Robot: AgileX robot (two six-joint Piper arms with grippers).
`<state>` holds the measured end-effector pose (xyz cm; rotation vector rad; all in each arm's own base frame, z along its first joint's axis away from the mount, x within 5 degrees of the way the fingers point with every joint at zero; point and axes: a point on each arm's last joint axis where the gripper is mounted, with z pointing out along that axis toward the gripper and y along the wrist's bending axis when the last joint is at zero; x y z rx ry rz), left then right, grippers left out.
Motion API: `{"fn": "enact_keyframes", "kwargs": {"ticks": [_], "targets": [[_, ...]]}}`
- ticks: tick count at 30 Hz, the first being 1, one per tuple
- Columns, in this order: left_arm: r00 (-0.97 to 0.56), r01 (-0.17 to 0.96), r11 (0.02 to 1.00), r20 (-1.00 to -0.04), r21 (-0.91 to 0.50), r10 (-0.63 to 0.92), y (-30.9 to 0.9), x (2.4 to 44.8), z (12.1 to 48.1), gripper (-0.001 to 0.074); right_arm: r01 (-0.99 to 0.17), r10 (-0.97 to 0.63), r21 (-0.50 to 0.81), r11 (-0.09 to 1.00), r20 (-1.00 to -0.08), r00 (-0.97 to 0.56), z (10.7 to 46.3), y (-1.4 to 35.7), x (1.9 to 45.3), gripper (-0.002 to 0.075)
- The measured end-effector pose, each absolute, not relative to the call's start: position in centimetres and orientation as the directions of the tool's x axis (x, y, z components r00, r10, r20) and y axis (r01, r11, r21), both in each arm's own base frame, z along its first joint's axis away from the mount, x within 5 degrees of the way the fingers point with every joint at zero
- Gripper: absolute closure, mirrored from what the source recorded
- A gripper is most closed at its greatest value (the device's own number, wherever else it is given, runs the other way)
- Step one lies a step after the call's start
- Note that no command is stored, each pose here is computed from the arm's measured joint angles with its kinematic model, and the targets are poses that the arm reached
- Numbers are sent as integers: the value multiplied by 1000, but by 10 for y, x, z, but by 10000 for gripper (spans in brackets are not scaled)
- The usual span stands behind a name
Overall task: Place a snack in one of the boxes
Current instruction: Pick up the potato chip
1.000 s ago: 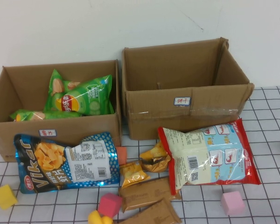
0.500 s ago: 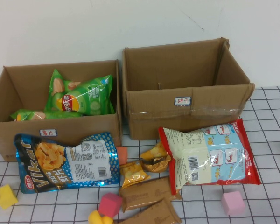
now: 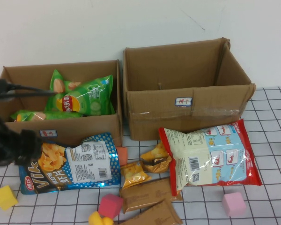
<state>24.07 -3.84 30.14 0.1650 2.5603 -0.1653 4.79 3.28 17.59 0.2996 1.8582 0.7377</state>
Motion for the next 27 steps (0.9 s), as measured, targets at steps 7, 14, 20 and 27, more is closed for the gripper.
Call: {"fn": "enact_keyframes", "kwargs": {"ticks": [7, 14, 20, 27], "targets": [[-875, 110, 989, -480, -94, 52, -43, 286, 273, 176, -135, 521, 614, 778, -750, -408, 176, 33, 48, 727], [-884, 137, 988, -458, -70, 90, -45, 305, 248, 176, -136, 518, 611, 780, -752, -409, 176, 33, 48, 727], [-791, 466, 883, -423, 54, 443, -48, 301, 245, 176, -150, 491, 585, 797, -773, -402, 176, 33, 48, 727], [-446, 817, 551, -417, 173, 792, -58, 298, 247, 223, -152, 488, 581, 800, -776, -400, 176, 33, 48, 727]]}}
